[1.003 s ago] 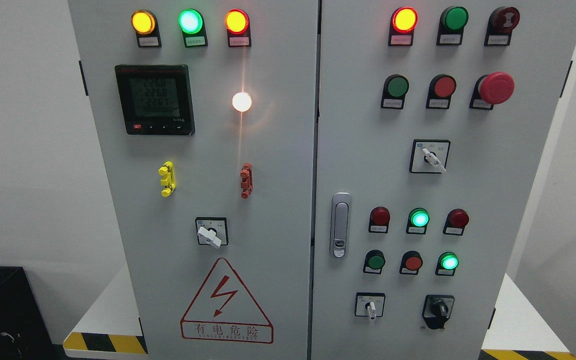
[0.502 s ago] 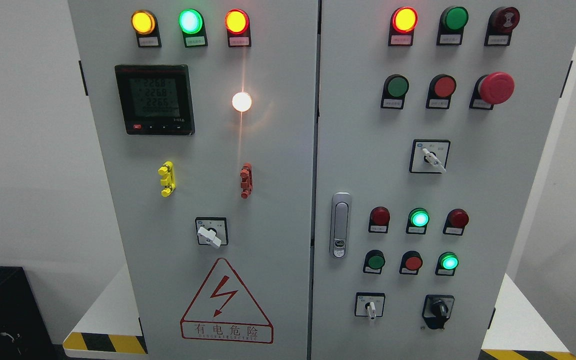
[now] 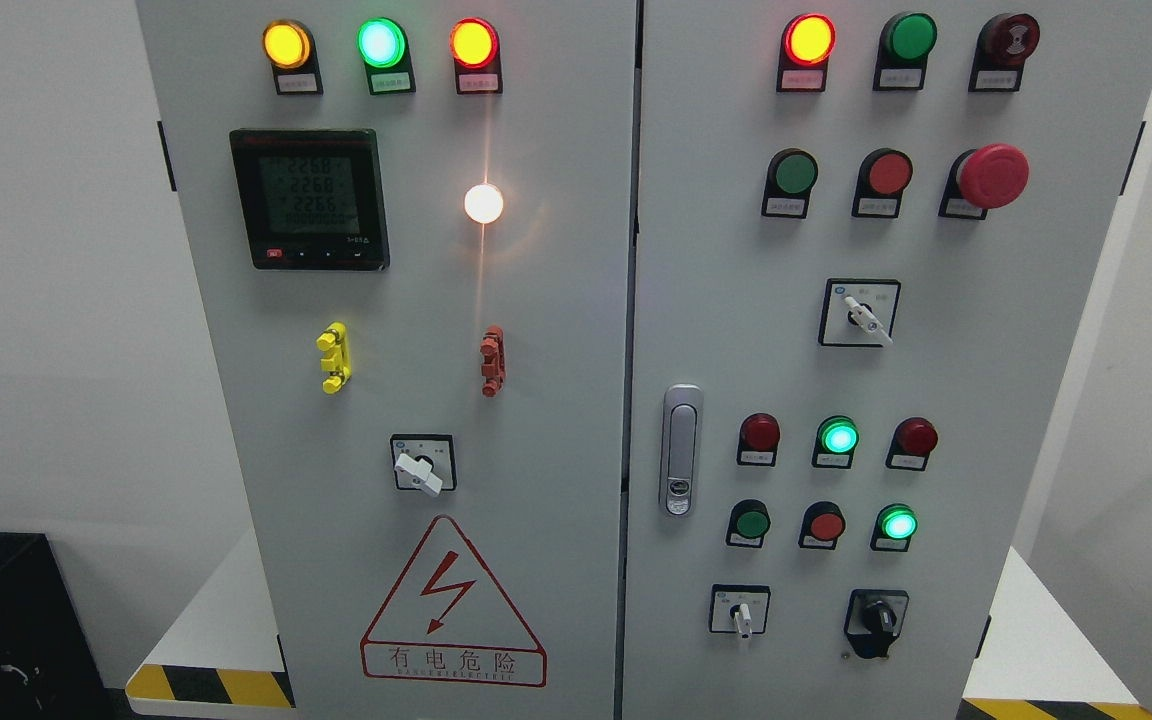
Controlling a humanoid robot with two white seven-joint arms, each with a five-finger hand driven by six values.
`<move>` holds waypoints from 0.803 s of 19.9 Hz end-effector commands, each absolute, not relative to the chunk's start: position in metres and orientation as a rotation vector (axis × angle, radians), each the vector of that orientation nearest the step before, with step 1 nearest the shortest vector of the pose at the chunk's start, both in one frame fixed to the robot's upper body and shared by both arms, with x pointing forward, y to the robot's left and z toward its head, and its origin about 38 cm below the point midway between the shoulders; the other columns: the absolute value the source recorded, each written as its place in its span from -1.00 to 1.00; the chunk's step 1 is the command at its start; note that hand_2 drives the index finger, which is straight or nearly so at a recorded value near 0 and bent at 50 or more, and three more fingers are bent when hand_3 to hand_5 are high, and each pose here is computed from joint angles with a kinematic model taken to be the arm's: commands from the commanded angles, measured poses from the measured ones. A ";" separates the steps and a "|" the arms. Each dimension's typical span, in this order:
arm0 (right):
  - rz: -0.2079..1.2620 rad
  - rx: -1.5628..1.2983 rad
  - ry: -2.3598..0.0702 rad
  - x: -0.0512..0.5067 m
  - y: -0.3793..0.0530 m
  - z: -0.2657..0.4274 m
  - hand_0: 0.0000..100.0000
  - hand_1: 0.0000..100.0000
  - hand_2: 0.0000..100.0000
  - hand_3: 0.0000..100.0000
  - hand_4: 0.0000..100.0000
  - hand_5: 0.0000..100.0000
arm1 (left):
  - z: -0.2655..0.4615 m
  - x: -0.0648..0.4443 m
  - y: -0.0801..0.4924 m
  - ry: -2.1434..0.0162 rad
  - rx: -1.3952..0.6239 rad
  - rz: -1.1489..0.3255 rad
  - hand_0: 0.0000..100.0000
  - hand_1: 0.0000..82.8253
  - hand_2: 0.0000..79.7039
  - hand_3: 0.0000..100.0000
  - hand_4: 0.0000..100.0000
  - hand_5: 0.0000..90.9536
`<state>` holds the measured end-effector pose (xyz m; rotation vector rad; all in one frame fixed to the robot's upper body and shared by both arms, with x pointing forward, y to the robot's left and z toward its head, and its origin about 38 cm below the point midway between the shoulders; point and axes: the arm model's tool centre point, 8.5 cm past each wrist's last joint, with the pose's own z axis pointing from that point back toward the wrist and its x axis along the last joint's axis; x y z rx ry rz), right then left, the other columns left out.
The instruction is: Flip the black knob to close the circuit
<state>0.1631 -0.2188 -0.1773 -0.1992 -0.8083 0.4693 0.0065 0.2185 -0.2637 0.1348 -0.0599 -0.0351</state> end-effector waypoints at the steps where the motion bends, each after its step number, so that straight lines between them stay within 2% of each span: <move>1: 0.566 -0.396 -1.071 0.228 -0.227 -0.101 -1.00 -0.91 0.03 0.57 0.44 0.42 | -0.264 0.002 0.217 -0.066 0.131 -0.032 -0.76 0.34 -1.00 -1.00 -1.00 -1.00; 4: 0.601 -0.495 -1.131 0.240 -0.230 -0.080 -1.00 -0.92 0.16 0.67 0.54 0.60 | -0.264 0.002 0.217 -0.066 0.131 -0.032 -0.76 0.34 -1.00 -1.00 -1.00 -1.00; 8: 0.649 -0.626 -1.201 0.254 -0.233 -0.051 -1.00 -0.93 0.43 0.91 0.73 0.87 | -0.264 0.002 0.217 -0.066 0.131 -0.032 -0.76 0.34 -1.00 -1.00 -1.00 -1.00; 11: 0.653 -0.683 -1.236 0.264 -0.232 -0.028 -1.00 -0.93 0.56 0.99 0.82 0.96 | -0.264 0.002 0.217 -0.066 0.131 -0.032 -0.76 0.34 -1.00 -1.00 -1.00 -1.00; 16: 0.662 -0.749 -1.265 0.273 -0.229 -0.002 -1.00 -0.93 0.65 1.00 0.94 1.00 | -0.264 0.002 0.217 -0.066 0.131 -0.032 -0.76 0.34 -1.00 -1.00 -1.00 -1.00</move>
